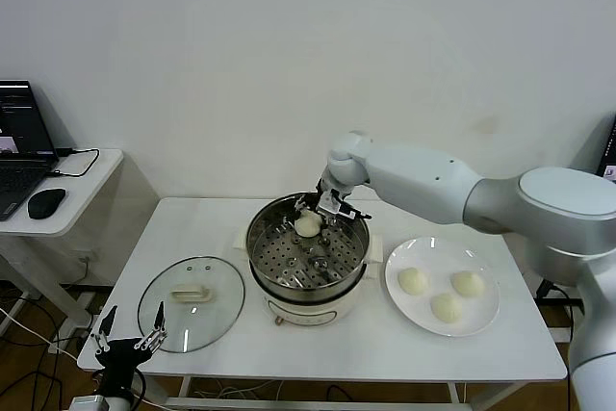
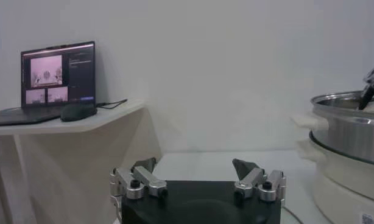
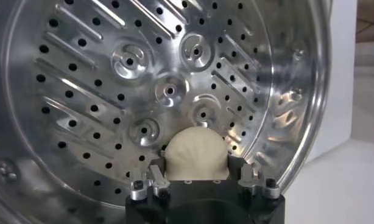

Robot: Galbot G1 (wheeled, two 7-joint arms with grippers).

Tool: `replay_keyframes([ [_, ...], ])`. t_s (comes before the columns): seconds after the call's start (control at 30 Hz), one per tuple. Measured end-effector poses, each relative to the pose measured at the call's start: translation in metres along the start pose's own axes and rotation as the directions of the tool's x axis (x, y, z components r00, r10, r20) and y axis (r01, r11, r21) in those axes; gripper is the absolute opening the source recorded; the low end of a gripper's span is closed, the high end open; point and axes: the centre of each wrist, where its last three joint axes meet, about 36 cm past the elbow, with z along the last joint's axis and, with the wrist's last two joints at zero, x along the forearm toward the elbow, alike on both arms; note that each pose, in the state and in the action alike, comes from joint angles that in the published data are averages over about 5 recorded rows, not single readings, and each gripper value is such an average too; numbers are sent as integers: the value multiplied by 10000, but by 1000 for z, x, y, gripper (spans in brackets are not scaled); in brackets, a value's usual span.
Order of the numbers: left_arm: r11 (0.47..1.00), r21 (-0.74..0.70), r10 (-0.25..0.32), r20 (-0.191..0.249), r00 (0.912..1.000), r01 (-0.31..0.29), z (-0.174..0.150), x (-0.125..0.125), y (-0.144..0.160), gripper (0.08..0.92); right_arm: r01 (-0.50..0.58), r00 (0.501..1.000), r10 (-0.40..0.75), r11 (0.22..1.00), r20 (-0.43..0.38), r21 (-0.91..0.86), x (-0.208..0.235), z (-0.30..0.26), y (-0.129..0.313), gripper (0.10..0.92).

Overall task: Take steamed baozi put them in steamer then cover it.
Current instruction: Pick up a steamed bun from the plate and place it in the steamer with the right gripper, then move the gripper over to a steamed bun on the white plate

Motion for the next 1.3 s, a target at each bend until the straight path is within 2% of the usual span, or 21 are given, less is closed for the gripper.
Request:
replay_keyframes([
  [0.13,10000,27,5,47,10000,-5,-2,0,-1,823,-68,10000,68,10000,-52,12,6,2,-1,805],
  [0.27,10000,37,26,84,10000,-26,-4,1,-2,823,-290,9995,285,9986,-111,-452,24,3,-4,821],
  [0.4,10000,-11,70,116,9999,-70,-7,1,-1,823,-566,9982,526,9843,-286,-1669,54,-1,-2,823],
  [0.57,9998,-84,184,138,9997,-183,-11,1,0,823,-717,9958,460,9289,-789,-3634,97,-7,16,823],
  [0.73,9994,-143,317,190,9993,-314,-17,-2,-1,823,-705,9921,37,8441,-1257,-5315,134,-12,53,823],
  [0.93,9987,-180,491,231,9985,-487,-21,-5,-3,823,-699,9866,-525,7187,-1542,-6918,161,-21,119,823],
  [1.1,9982,-244,550,198,9983,-545,-19,-8,-2,823,-576,9854,-929,6069,-1427,-7927,164,-28,177,823],
  [1.3,9980,-363,523,186,9985,-516,-20,-12,3,823,-174,9871,-1286,5085,-959,-8609,146,-36,227,823],
])
